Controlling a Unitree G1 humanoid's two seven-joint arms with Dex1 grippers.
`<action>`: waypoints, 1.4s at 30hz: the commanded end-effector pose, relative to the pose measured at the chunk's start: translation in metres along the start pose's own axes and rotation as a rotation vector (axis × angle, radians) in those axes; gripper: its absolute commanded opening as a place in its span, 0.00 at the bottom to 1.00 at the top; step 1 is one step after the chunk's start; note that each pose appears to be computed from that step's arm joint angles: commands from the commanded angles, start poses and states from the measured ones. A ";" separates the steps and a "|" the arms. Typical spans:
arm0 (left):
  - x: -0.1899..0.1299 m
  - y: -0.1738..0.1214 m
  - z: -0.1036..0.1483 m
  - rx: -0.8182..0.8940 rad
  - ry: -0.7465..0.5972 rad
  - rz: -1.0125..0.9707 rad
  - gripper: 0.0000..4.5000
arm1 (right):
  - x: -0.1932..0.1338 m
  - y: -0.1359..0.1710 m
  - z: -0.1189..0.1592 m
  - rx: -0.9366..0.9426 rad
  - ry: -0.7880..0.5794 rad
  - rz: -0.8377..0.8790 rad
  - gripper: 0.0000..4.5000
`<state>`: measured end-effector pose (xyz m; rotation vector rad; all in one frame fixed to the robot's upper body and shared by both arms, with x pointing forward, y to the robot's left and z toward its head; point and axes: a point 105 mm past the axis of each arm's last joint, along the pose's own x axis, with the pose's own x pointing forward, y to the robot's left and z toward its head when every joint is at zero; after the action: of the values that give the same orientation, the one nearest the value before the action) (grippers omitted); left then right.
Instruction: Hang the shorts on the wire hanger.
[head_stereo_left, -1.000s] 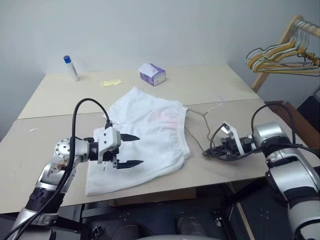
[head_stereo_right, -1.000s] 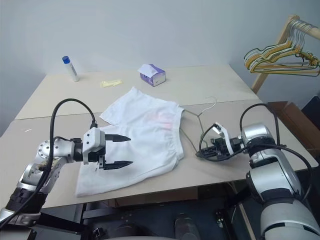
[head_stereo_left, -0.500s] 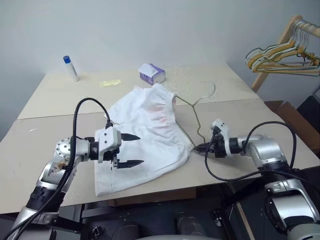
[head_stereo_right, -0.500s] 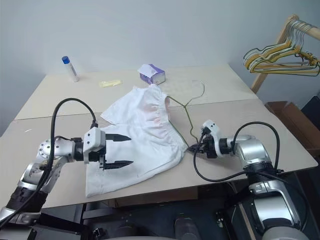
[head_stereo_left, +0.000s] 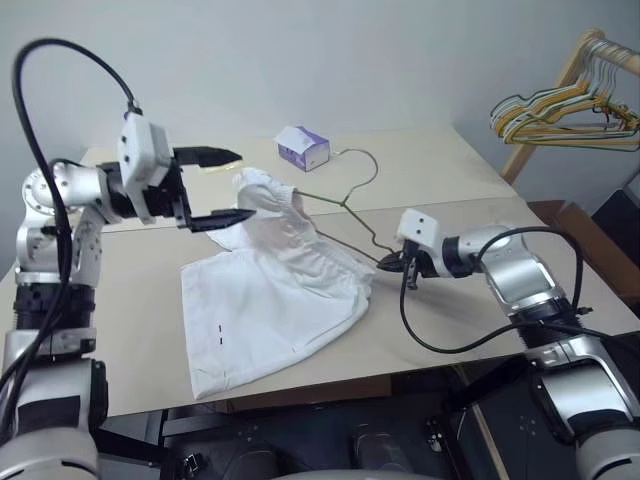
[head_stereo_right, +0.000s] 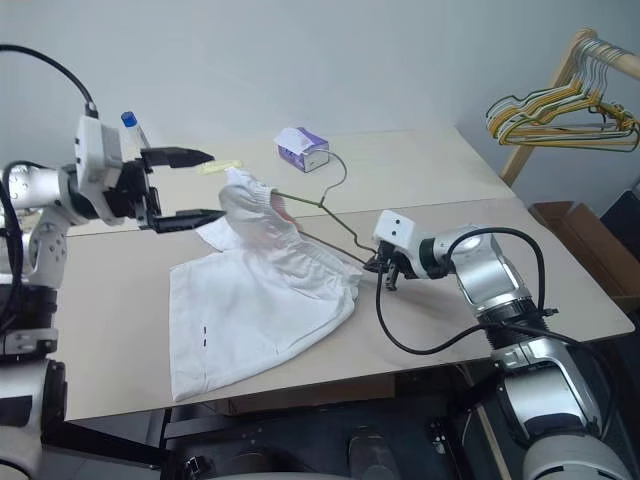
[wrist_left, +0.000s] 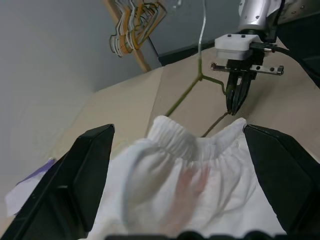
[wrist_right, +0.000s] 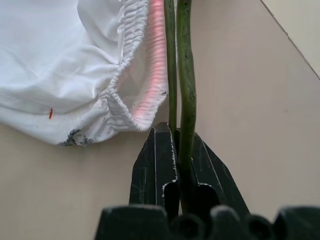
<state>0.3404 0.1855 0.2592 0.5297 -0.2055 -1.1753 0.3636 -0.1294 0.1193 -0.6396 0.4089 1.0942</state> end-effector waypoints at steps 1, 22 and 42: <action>-0.006 0.011 -0.004 0.060 0.083 -0.026 0.99 | -0.001 0.000 0.025 -0.098 -0.023 0.013 0.00; 0.028 0.007 -0.042 0.011 0.423 -0.373 0.99 | 0.008 0.012 0.034 -0.101 0.104 0.137 0.00; 0.032 0.001 -0.065 -0.022 0.519 -0.419 0.01 | 0.009 0.012 0.049 -0.147 0.064 0.120 0.00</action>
<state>0.3789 0.1768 0.1878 0.8346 0.4137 -1.4074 0.3552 -0.0978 0.1238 -0.7465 0.5438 1.2148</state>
